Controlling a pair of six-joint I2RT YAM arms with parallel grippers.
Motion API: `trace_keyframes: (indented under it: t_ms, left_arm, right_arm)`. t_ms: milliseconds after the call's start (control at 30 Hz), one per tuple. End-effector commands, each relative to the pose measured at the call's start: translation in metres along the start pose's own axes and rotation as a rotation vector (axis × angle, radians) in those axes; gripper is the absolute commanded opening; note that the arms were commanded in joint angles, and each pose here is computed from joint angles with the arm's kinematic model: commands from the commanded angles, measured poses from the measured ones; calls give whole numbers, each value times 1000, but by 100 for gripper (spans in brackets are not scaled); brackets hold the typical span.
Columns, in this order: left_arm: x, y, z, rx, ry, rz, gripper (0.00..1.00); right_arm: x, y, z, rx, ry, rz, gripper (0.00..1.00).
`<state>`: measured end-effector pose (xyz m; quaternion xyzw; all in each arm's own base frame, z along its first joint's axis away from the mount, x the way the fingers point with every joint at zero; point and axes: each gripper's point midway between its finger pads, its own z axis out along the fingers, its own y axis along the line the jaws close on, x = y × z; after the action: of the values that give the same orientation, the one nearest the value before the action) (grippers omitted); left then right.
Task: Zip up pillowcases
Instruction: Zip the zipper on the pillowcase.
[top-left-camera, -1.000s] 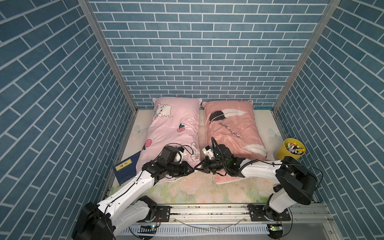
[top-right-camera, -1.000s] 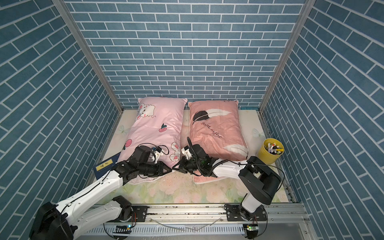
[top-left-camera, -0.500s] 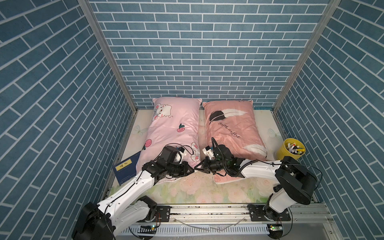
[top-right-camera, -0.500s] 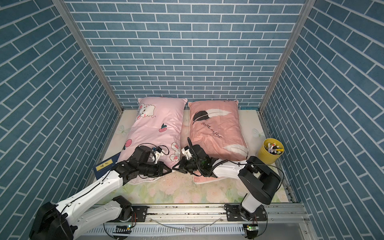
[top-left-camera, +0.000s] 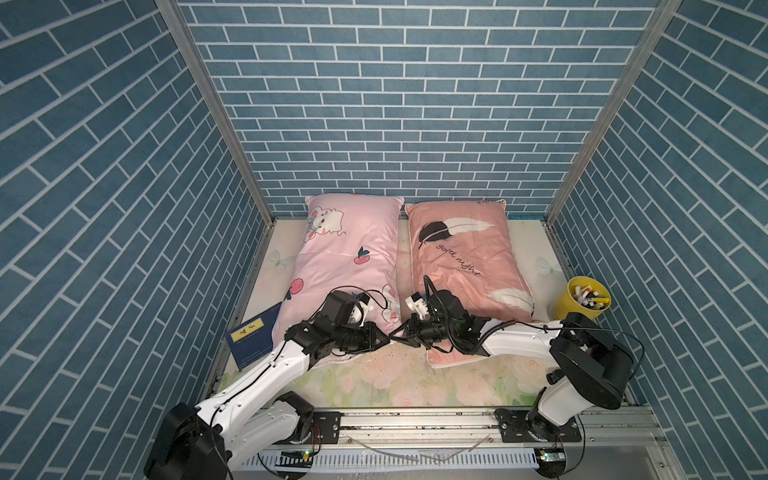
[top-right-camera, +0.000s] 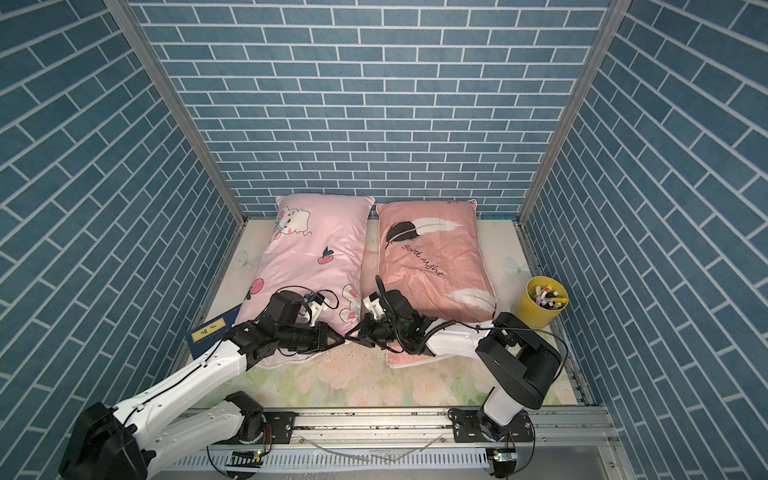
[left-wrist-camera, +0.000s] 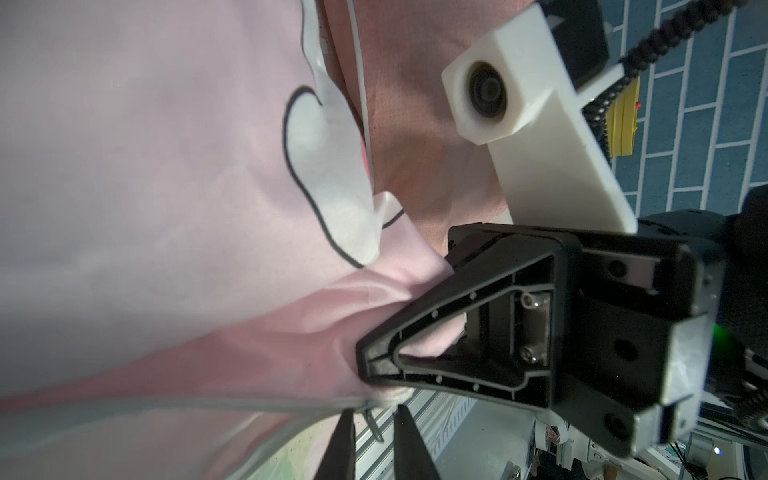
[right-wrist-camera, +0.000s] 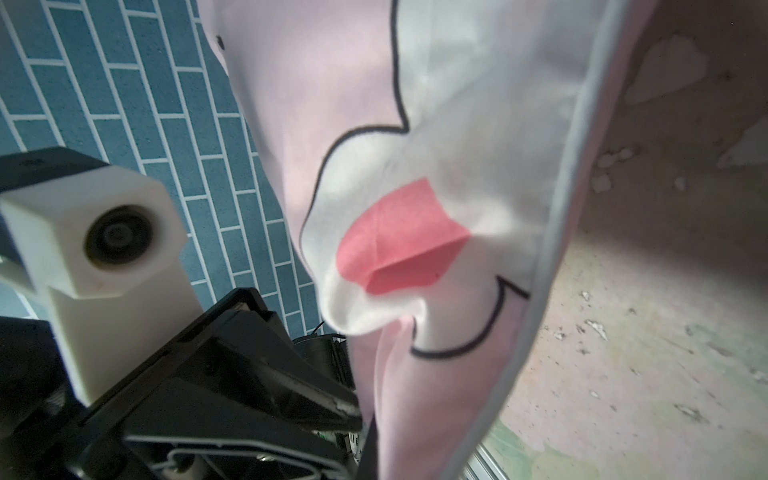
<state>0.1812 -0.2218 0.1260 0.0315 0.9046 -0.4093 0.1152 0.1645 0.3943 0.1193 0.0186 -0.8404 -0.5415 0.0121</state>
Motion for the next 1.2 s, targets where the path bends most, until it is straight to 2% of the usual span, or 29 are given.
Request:
trace_keyframes:
  t_ms: [0,400,667,800,967,1167]
  left_arm:
    - [-1,-5,2,21,3,17,18]
    - [4,-1,6,-5,36,35,11]
    - [4,2,4,-28,34,36,1]
    - [7,8,0,-76,45,38,0]
    - [15,20,-12,-170,80,32,0]
    - [30,42,-28,-279,109,-16,0]
  right_arm:
    - [-1,-3,1,-1,-9,33,0]
    - [-2,-4,1,14,-15,43,0]
    - [-1,-5,-1,19,-14,45,0]
    - [-1,-6,-2,35,-7,38,0]
    - [-6,-10,-10,102,-18,-7,0]
    - [-19,-18,-36,266,-74,-105,0]
